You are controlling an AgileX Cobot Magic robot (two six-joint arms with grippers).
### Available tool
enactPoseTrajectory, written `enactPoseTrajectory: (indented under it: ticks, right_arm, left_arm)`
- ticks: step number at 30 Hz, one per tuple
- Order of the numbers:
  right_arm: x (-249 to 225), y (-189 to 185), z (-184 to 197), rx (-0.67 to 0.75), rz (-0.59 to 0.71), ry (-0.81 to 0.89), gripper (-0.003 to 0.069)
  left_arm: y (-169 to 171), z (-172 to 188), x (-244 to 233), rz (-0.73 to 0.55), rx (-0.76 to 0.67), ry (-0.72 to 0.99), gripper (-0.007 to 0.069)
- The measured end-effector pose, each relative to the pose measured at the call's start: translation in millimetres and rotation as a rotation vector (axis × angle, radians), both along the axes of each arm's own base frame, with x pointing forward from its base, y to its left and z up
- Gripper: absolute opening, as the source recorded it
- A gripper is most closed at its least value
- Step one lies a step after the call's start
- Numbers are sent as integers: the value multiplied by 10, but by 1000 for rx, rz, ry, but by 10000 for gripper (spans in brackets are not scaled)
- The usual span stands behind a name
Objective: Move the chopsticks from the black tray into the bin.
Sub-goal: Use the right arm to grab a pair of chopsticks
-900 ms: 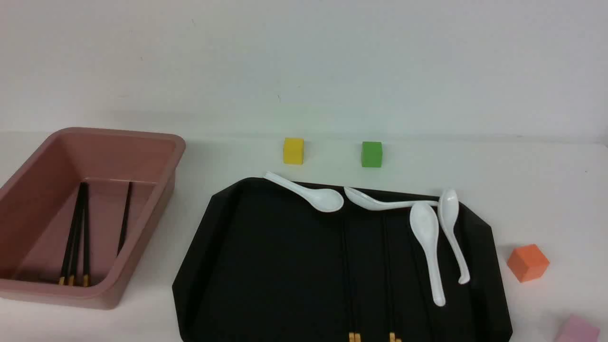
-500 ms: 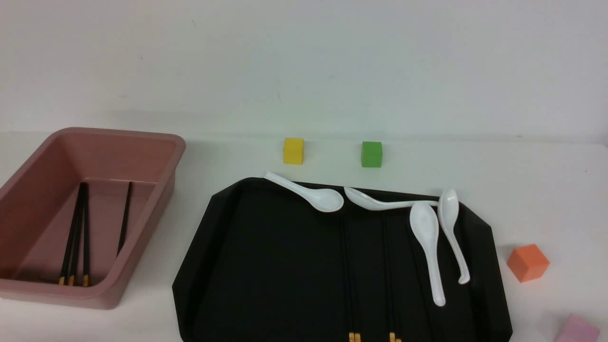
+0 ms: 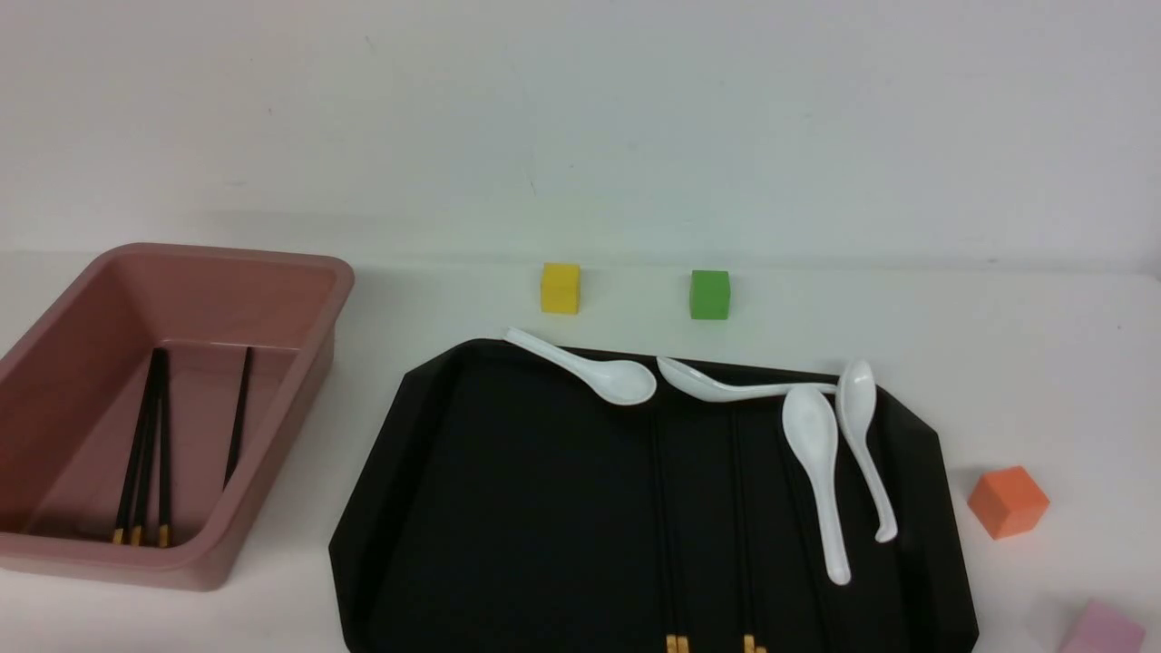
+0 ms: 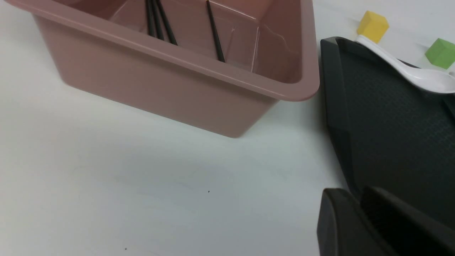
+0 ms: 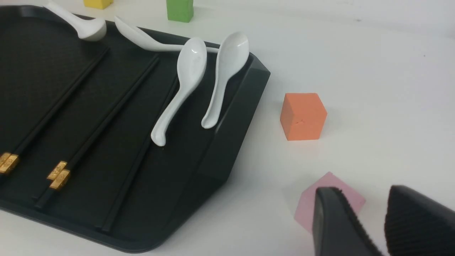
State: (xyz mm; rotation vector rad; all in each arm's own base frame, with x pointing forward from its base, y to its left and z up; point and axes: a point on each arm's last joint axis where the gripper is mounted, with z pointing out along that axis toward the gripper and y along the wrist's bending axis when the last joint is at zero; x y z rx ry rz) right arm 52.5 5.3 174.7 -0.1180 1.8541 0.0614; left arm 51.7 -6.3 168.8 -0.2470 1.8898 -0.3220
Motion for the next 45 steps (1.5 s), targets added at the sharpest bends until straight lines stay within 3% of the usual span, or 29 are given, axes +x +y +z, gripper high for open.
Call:
enactPoseTrajectory:
  ticks: [14,17,19,20,21,24,29,34,38,42,45]
  right_arm:
    - [2,-3,6,-9,-1,-7,240]
    - [6,7,17,59,-8,-19,240]
    - [9,35,29,226,-22,-19,240]
    - [9,62,50,426,-42,-9,240]
    - [9,74,59,523,-50,-2,240]
    - [8,97,76,709,-67,19,240]
    - [5,114,83,826,-75,40,240]
    - [-6,137,72,868,-72,80,224]
    - [-45,156,259,807,-27,72,155]
    - [-43,159,796,608,14,79,8]
    - [64,163,986,473,-9,236,-9]
  left_arm:
    - [0,0,0,0,0,0,113]
    - [0,0,0,0,0,0,115]
    - [0,0,0,0,0,0,117]
    - [0,0,0,0,0,0,120]
    - [0,0,0,0,0,0,121]
    - [0,0,0,0,0,0,123]
    - [0,0,0,0,0,0,124]
    - [0,0,0,0,0,0,129]
    - [0,0,0,0,0,0,134]
    - [0,0,0,0,0,0,139]
    - [0,0,0,0,0,0,144]
